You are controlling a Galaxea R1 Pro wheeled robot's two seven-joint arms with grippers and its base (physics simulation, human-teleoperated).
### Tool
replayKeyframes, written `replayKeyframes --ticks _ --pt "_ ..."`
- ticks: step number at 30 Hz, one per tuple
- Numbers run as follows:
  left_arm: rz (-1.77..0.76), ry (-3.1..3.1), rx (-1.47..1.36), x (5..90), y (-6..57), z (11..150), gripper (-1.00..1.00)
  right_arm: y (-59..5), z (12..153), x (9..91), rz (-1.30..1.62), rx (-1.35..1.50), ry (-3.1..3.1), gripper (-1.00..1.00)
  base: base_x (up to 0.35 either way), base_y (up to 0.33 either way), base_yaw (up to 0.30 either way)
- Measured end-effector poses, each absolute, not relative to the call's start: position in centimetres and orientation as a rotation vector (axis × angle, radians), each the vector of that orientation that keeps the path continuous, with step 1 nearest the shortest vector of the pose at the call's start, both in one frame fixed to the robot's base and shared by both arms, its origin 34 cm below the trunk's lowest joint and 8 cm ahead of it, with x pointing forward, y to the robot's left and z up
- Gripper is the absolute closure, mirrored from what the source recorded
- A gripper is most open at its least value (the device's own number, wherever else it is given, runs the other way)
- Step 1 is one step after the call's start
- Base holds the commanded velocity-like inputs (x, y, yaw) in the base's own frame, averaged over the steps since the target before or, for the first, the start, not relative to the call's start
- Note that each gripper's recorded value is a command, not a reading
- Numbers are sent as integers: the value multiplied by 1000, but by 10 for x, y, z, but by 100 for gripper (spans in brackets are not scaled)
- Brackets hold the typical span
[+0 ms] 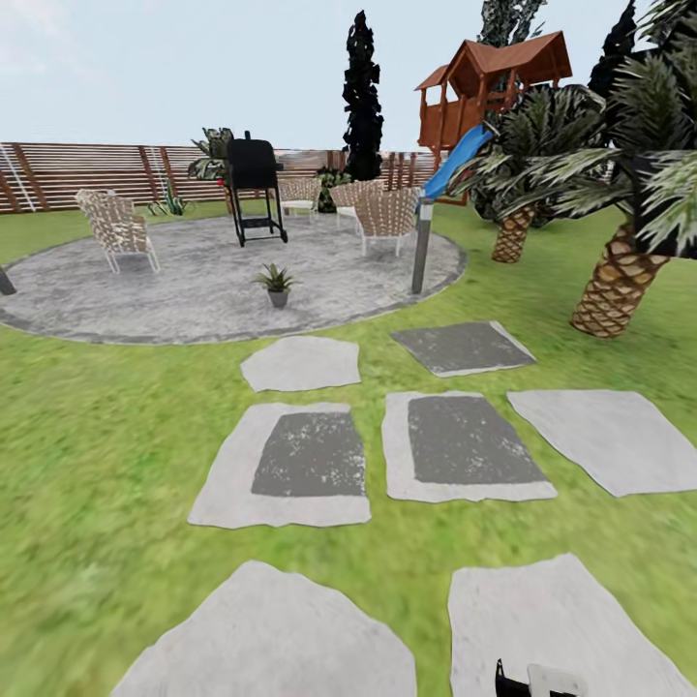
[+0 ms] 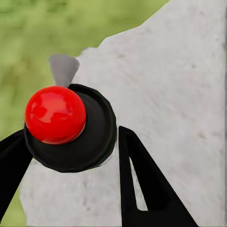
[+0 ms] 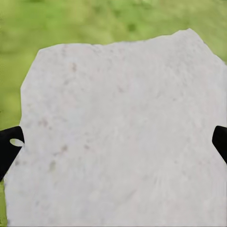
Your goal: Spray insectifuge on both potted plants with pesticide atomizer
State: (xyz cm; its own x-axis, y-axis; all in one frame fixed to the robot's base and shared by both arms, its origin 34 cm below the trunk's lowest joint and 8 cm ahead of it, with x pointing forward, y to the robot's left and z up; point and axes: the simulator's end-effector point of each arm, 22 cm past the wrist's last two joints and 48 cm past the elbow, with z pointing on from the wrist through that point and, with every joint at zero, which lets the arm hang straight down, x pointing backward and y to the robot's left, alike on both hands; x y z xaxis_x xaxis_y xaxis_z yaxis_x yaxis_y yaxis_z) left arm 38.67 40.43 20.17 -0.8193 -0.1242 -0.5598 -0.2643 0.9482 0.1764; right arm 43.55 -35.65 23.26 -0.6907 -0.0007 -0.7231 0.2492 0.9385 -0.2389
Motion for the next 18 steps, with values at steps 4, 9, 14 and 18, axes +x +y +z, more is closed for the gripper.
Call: replayKeyframes --ticks 4,9,14,18 --pt "332 2532 -275 387 404 202 100 -357 233 436 -411 175 2304 -100 341 0 0" --pt "332 2532 -275 387 404 202 100 -356 233 436 -410 174 2304 -100 342 0 127" --pt "332 2532 -275 387 404 202 100 -355 232 436 -409 175 2304 -100 342 0 267" --pt "332 2532 -275 387 404 202 100 -355 232 436 -408 175 2304 -100 342 0 277"
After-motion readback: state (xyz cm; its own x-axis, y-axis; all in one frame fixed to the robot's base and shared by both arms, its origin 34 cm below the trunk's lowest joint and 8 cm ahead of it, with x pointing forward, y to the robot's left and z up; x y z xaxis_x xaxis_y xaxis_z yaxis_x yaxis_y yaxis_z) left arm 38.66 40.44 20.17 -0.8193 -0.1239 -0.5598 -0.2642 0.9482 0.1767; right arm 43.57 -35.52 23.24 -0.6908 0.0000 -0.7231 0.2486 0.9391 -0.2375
